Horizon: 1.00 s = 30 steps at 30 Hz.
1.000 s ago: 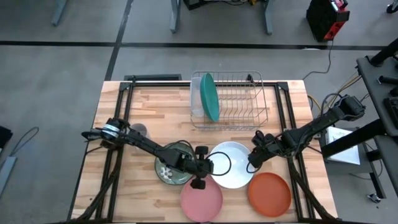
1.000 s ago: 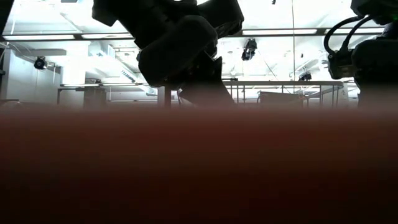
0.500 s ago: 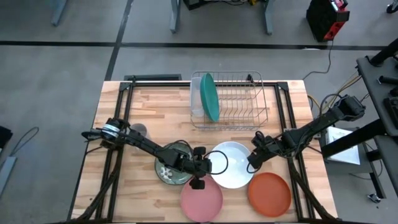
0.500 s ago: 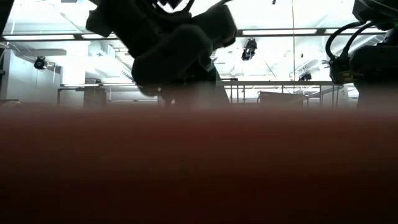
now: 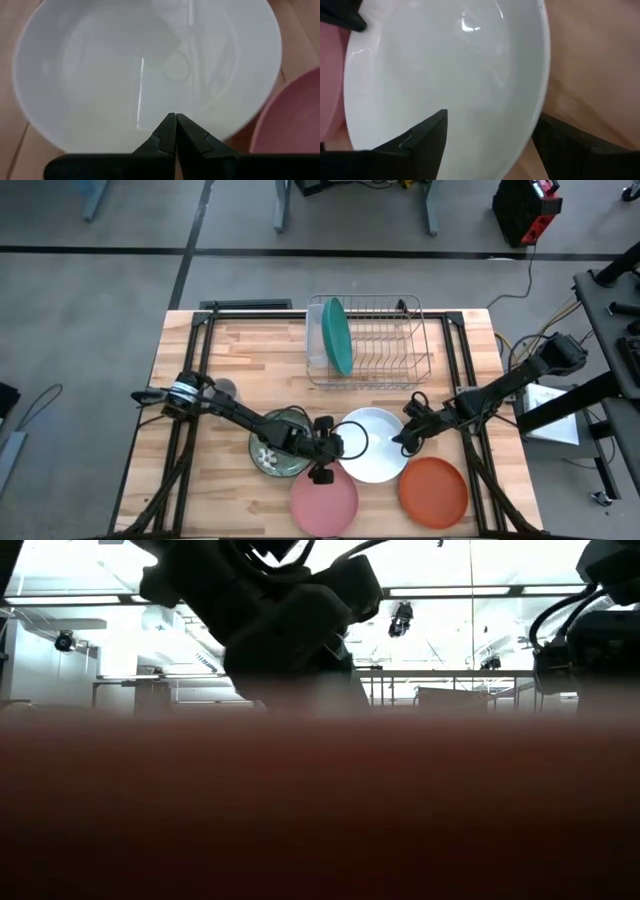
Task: Sort dishes
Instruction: Put the white plate in the dish rack
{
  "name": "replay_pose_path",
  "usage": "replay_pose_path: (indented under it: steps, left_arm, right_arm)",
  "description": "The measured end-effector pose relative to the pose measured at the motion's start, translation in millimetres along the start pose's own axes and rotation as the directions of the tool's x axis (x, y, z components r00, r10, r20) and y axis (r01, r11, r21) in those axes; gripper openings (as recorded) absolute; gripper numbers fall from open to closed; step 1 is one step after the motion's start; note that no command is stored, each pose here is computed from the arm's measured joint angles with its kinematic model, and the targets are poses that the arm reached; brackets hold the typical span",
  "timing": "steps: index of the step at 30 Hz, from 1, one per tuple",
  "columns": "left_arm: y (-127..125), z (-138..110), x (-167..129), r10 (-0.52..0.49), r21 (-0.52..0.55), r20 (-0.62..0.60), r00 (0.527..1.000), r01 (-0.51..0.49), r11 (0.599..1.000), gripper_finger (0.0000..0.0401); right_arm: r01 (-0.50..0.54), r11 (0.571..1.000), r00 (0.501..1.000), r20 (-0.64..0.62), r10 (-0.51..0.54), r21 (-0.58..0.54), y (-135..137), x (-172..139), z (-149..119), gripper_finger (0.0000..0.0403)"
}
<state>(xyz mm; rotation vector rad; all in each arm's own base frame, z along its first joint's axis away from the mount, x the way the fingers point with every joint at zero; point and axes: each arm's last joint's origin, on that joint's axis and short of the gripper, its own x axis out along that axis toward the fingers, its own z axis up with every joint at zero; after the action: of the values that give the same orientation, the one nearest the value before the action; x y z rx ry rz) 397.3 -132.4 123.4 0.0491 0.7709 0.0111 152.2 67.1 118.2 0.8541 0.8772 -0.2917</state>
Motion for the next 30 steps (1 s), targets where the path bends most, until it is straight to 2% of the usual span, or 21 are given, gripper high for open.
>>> replay_pose_path:
  steps: [10,18,24,30]
  left_arm:
    - [2.6,-5.2,13.1,-0.018,-0.015,0.008,1.0,0.018,1.0,0.0]
    - [5.1,-10.3,22.2,-0.015,-0.025,0.011,1.0,0.016,1.0,0.0]
    - [6.9,-5.7,22.0,0.018,-0.004,0.038,0.999,-0.018,1.0,0.0]
    - [6.4,8.0,20.0,0.04,0.056,0.071,0.997,-0.044,0.997,0.0]
  right_arm:
    - [-0.12,0.993,0.992,0.048,0.119,0.013,-2.1,3.4,-1.3,0.0261]
    - [-0.2,0.98,0.976,0.086,0.201,-0.023,6.3,1.6,2.3,0.0228]
    - [-0.17,0.985,0.977,0.126,0.173,-0.03,4.7,1.9,3.1,0.0173]
    - [-0.109,0.994,0.981,0.159,0.11,-0.014,-0.1,2.6,3.0,0.0073]
